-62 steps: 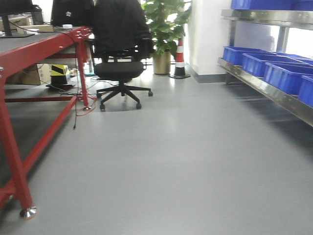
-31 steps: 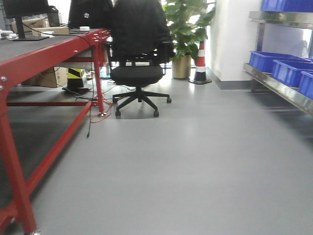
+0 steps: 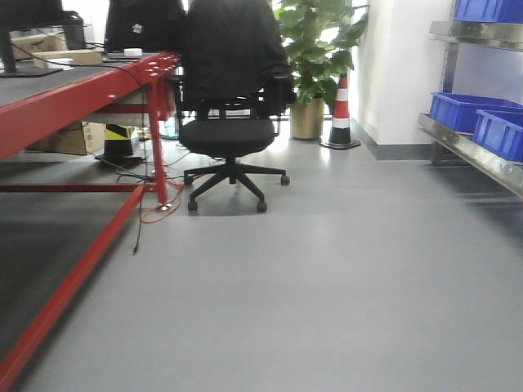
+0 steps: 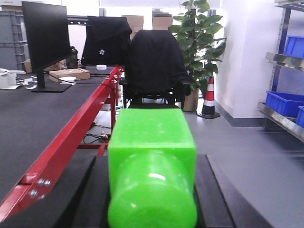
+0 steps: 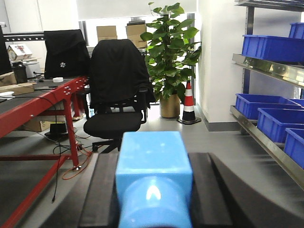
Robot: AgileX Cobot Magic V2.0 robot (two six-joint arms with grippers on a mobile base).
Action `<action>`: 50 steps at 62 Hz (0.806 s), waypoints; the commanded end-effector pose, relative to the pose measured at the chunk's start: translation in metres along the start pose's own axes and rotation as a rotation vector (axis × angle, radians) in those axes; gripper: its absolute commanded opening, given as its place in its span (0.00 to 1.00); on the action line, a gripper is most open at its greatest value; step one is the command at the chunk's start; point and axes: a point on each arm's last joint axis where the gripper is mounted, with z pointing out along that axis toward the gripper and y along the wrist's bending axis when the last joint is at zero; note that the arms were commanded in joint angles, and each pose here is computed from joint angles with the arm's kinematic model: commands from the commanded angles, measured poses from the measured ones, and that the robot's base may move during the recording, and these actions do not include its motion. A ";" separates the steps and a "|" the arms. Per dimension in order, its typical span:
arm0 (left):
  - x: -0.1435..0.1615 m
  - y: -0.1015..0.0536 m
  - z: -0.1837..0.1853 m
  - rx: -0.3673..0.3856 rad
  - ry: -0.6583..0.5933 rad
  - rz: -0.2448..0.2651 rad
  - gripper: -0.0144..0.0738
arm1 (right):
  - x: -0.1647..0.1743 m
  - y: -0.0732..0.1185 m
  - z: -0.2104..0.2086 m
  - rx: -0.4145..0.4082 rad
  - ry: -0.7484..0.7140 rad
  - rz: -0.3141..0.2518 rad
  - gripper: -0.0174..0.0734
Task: Grab block from conveyor and place in blue bin
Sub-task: 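Drive the base to the steel shelf of blue bins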
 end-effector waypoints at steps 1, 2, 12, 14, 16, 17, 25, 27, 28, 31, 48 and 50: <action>-0.003 0.000 -0.001 0.003 -0.028 0.000 0.04 | -0.004 0.000 -0.001 0.001 -0.021 -0.005 0.01; -0.003 0.000 -0.001 0.003 -0.028 0.000 0.04 | -0.004 0.000 -0.001 0.001 -0.021 -0.005 0.01; -0.003 0.000 -0.001 0.003 -0.028 0.000 0.04 | -0.004 0.000 -0.001 0.001 -0.021 -0.005 0.01; -0.003 0.000 -0.001 0.003 -0.028 0.000 0.04 | -0.004 0.000 -0.001 0.001 -0.021 -0.005 0.01; -0.003 0.000 -0.001 0.003 -0.028 0.000 0.04 | -0.004 0.000 -0.001 0.001 -0.021 -0.005 0.01; -0.003 0.000 -0.001 0.003 -0.028 0.000 0.04 | -0.004 0.000 -0.001 0.001 -0.021 -0.005 0.01; -0.003 0.000 -0.001 0.003 -0.028 0.000 0.04 | -0.004 0.000 -0.001 0.001 -0.021 -0.005 0.01; -0.003 0.000 -0.001 0.003 -0.028 0.000 0.04 | -0.004 0.000 -0.001 0.001 -0.021 -0.005 0.01; -0.003 0.000 -0.001 0.003 -0.028 0.000 0.04 | -0.004 0.000 -0.001 0.001 -0.021 -0.005 0.01; -0.003 0.000 -0.001 0.003 -0.028 0.000 0.04 | -0.004 0.000 -0.001 0.001 -0.021 -0.005 0.01; -0.003 0.000 -0.001 0.003 -0.028 0.000 0.04 | -0.004 0.000 -0.001 0.001 -0.021 -0.005 0.01; -0.003 0.000 -0.001 0.003 -0.028 0.000 0.04 | -0.004 0.000 -0.001 0.001 -0.021 -0.005 0.01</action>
